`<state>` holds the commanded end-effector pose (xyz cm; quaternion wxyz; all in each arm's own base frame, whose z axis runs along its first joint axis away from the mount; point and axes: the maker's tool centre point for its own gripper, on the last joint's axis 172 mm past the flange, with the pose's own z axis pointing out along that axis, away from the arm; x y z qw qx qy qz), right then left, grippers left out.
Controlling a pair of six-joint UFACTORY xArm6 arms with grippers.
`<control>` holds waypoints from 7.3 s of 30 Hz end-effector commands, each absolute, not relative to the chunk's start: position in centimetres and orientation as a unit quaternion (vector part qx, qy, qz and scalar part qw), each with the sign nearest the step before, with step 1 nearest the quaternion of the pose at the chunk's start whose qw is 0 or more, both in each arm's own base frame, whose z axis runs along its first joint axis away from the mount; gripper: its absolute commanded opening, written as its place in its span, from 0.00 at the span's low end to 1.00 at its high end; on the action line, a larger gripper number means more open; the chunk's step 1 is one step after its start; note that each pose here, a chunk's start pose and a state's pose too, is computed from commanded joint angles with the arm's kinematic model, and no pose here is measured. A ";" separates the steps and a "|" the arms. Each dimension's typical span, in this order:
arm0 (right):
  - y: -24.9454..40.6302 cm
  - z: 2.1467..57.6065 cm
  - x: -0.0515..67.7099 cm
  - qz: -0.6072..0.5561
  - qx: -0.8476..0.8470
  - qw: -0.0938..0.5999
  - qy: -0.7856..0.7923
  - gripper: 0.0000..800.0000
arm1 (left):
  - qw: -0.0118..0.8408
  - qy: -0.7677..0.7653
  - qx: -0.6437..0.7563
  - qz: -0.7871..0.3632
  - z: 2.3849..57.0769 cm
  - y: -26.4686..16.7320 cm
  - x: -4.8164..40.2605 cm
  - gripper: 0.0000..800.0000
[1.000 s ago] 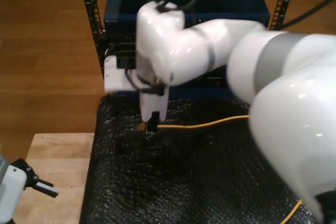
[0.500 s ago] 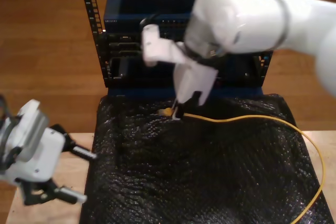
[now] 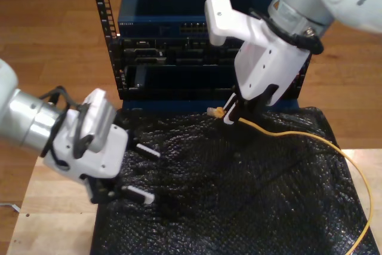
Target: Grab the cable and plug it in
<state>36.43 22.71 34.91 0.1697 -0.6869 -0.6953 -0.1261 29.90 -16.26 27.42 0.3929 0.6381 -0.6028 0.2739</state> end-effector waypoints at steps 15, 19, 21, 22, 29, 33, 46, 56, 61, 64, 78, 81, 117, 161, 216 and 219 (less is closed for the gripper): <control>22.3 37.0 36.1 -0.144 -0.689 0.168 -0.690 0.01 | 0.404 -0.585 0.618 0.335 31.4 -20.7 35.5 1.00; 22.6 37.2 35.8 -0.147 -0.690 0.185 -0.684 0.01 | 0.407 -0.579 0.614 0.351 32.7 -21.1 36.5 1.00; 22.5 37.1 35.6 -0.145 -0.690 0.187 -0.684 0.01 | 0.412 -0.577 0.610 0.355 33.1 -21.3 36.5 1.00; 22.5 37.1 35.6 -0.144 -0.690 0.188 -0.684 0.01 | 0.413 -0.575 0.609 0.357 33.3 -21.4 36.5 1.00; 22.7 37.0 35.4 -0.144 -0.690 0.191 -0.684 0.01 | 0.430 -0.578 0.591 0.364 34.9 -22.0 35.7 1.00; 23.1 36.8 35.3 -0.142 -0.688 0.196 -0.684 0.01 | 0.428 -0.582 0.586 0.367 35.4 -22.1 35.4 0.97; 23.6 34.7 34.7 -0.122 -0.691 0.217 -0.679 0.01 | 0.433 -0.589 0.574 0.368 35.8 -22.2 34.6 0.82; 23.6 34.2 34.8 -0.118 -0.694 0.220 -0.676 0.01 | 0.436 -0.590 0.572 0.368 35.8 -22.3 34.5 0.71; 23.6 34.1 34.8 -0.117 -0.694 0.220 -0.675 0.02 | 0.437 -0.590 0.571 0.367 35.8 -22.3 34.4 0.63; 23.6 34.1 34.8 -0.117 -0.694 0.221 -0.675 0.02 | 0.435 -0.593 0.568 0.369 35.7 -22.4 34.4 0.59; 23.6 34.1 34.8 -0.117 -0.694 0.220 -0.675 0.02 | 0.458 -0.582 0.570 0.356 35.7 -22.7 33.7 0.44; 23.6 34.1 34.8 -0.117 -0.694 0.220 -0.675 0.02 | 0.462 -0.578 0.571 0.357 35.9 -22.8 33.7 0.42; 23.9 34.4 34.6 -0.122 -0.691 0.224 -0.676 0.50 | 0.468 -0.562 0.588 0.345 35.4 -22.7 33.7 0.00; 25.1 43.8 33.3 -0.347 -0.556 0.107 -0.747 0.99 | 0.665 -0.389 0.545 0.331 38.8 -16.4 35.4 0.00; 32.0 46.7 32.9 -0.494 -0.414 -0.019 -0.765 0.75 | 0.805 -0.336 0.412 0.266 44.5 -14.4 32.5 0.00; 32.0 46.6 33.4 -0.496 -0.418 -0.023 -0.761 0.71 | 0.806 -0.334 0.409 0.268 44.7 -14.3 32.6 0.00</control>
